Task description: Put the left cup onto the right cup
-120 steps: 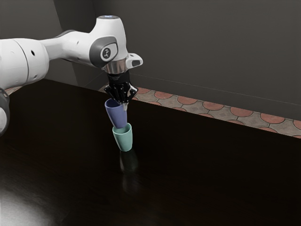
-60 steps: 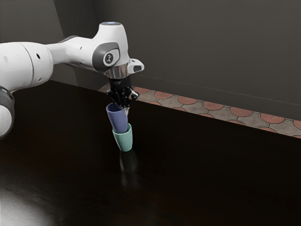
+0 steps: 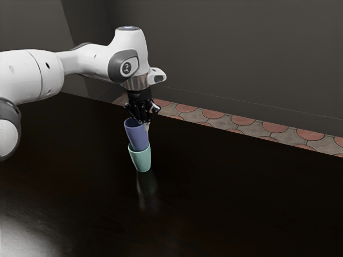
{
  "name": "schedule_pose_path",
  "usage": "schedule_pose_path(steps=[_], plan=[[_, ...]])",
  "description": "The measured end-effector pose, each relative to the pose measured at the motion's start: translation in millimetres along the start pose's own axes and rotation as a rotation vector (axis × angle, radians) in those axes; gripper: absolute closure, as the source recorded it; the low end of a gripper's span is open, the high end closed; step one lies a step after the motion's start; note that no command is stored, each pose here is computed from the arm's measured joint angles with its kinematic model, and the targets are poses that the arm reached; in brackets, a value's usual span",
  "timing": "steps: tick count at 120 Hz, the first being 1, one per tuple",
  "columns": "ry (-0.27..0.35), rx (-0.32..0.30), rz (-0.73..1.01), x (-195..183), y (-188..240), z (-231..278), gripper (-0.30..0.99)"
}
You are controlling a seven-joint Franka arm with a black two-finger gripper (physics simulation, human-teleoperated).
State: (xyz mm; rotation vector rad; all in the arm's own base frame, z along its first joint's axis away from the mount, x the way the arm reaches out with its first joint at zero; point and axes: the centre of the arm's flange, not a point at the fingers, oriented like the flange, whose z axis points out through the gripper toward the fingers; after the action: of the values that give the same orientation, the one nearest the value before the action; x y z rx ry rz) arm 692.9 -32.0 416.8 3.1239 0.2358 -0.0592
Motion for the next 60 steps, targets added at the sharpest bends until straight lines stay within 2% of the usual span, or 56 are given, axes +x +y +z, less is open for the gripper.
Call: schedule_pose_path(steps=[28,32,49,60], plan=[[-0.008,0.0,-0.003,1.2,-3.0,6.1,0.79],[-0.01,-0.001,-0.003,1.1,-3.0,6.8,0.75],[-0.013,-0.008,-0.007,0.1,-4.3,6.6,0.43],[-0.01,-0.011,-0.007,-0.3,-4.1,4.5,0.28]])
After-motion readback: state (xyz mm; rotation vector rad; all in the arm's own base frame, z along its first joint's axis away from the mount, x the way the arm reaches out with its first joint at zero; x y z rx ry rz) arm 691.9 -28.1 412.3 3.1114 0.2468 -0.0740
